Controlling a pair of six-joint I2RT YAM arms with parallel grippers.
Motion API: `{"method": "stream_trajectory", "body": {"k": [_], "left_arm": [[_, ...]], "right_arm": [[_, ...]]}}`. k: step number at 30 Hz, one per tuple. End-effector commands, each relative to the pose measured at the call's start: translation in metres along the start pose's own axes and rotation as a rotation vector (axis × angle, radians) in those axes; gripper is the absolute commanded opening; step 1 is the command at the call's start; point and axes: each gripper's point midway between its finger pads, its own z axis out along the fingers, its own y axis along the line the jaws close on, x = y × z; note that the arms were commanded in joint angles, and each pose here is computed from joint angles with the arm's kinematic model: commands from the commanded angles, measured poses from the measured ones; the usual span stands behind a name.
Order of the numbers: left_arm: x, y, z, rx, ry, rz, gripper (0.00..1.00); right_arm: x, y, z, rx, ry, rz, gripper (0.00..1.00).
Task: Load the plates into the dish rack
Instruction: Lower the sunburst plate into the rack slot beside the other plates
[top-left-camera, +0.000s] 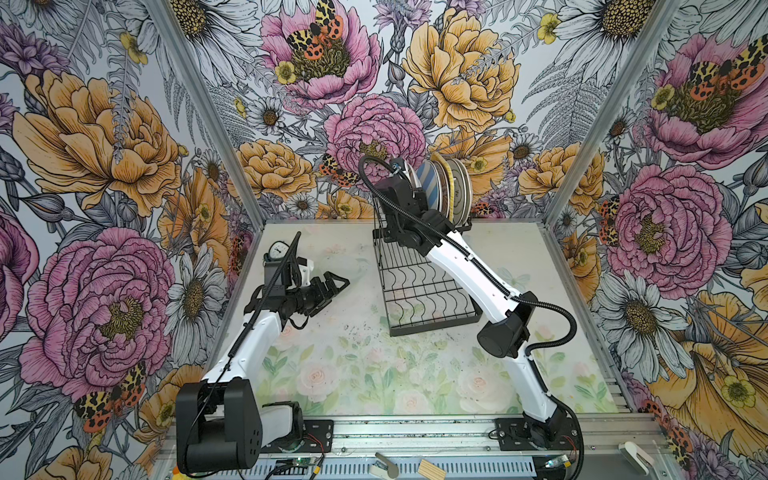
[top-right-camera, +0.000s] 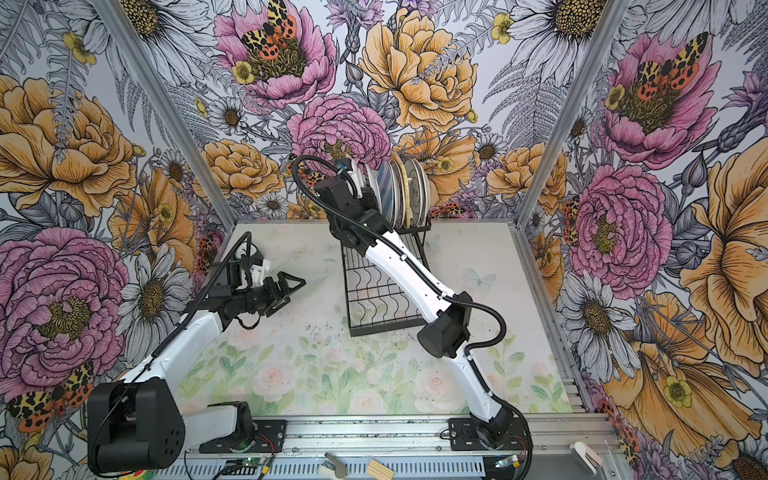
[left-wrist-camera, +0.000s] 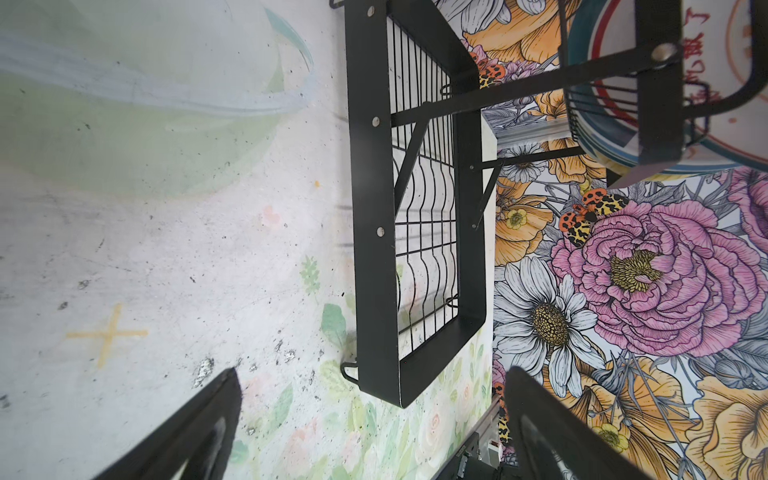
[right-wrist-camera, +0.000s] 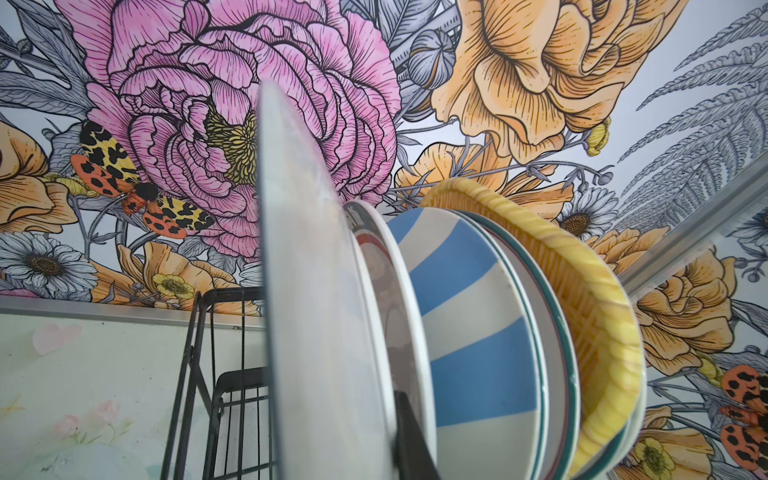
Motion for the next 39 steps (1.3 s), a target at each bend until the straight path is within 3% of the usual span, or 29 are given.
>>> {"method": "stream_trajectory", "body": {"k": [1,39], "left_arm": [[-0.011,-0.007,-0.002,0.024,-0.025,0.052,0.99],[-0.009,-0.001,-0.006,0.024,-0.034,0.042,0.99]], "right_arm": [[-0.014,-0.013,0.004,0.038,-0.039,0.039,0.0],[0.004,0.006,0.006,0.013,-0.007,-0.003,0.0]]}}
